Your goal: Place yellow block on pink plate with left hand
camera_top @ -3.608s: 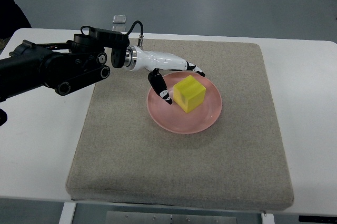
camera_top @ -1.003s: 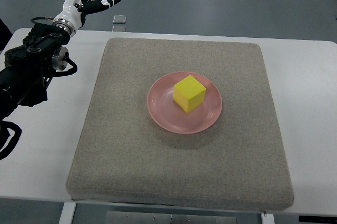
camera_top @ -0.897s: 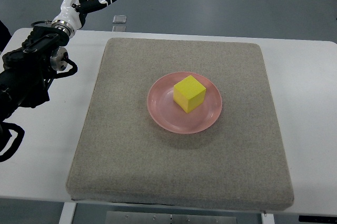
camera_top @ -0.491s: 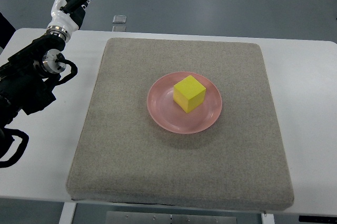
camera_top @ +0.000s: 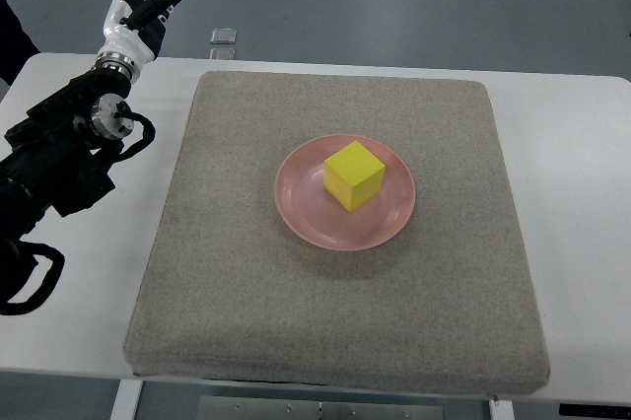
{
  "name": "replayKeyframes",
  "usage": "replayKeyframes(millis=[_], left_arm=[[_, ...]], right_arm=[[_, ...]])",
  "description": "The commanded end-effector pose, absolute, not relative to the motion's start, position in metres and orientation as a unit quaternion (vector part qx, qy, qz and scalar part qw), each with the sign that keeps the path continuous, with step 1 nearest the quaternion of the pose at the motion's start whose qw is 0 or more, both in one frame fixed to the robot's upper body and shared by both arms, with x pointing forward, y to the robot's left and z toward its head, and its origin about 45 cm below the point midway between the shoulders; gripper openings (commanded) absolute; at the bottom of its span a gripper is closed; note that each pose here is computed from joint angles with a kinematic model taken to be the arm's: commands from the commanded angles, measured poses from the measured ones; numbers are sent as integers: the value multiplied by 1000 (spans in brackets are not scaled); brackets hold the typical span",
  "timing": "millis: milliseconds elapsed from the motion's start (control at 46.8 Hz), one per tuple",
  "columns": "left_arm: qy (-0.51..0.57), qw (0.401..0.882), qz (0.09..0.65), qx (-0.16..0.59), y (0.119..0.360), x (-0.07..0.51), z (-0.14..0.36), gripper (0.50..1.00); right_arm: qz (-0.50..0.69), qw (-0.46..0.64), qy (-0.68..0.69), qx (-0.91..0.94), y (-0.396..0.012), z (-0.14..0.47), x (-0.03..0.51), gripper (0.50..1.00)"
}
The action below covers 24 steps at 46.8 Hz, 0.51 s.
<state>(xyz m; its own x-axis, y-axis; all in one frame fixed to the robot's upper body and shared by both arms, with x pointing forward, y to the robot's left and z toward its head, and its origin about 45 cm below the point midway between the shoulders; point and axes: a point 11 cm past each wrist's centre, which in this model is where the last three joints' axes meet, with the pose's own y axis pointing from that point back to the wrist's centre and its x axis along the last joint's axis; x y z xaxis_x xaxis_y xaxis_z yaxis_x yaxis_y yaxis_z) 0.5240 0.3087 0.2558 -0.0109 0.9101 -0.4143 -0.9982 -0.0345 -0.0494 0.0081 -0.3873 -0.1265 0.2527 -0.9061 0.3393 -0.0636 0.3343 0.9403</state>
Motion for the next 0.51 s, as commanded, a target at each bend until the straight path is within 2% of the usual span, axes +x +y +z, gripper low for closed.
replayKeyframes(millis=[0,192,299,491], left_arm=[[131,681,701,-168,308,524,255,992],[132,682,700,-167,310,523,253,992],[132,684,698,-165,310,522,251,992],[133,687,694,-166,306,523,252,992]], right_arm=[[-331,635,-513,472,-387,-126,8,924],[-332,635,-514,472,-387,-126,8,924],[-347,625,-499,490,-369,-131,5,924],[-351,620,-496,496,-363,-132,6,924]])
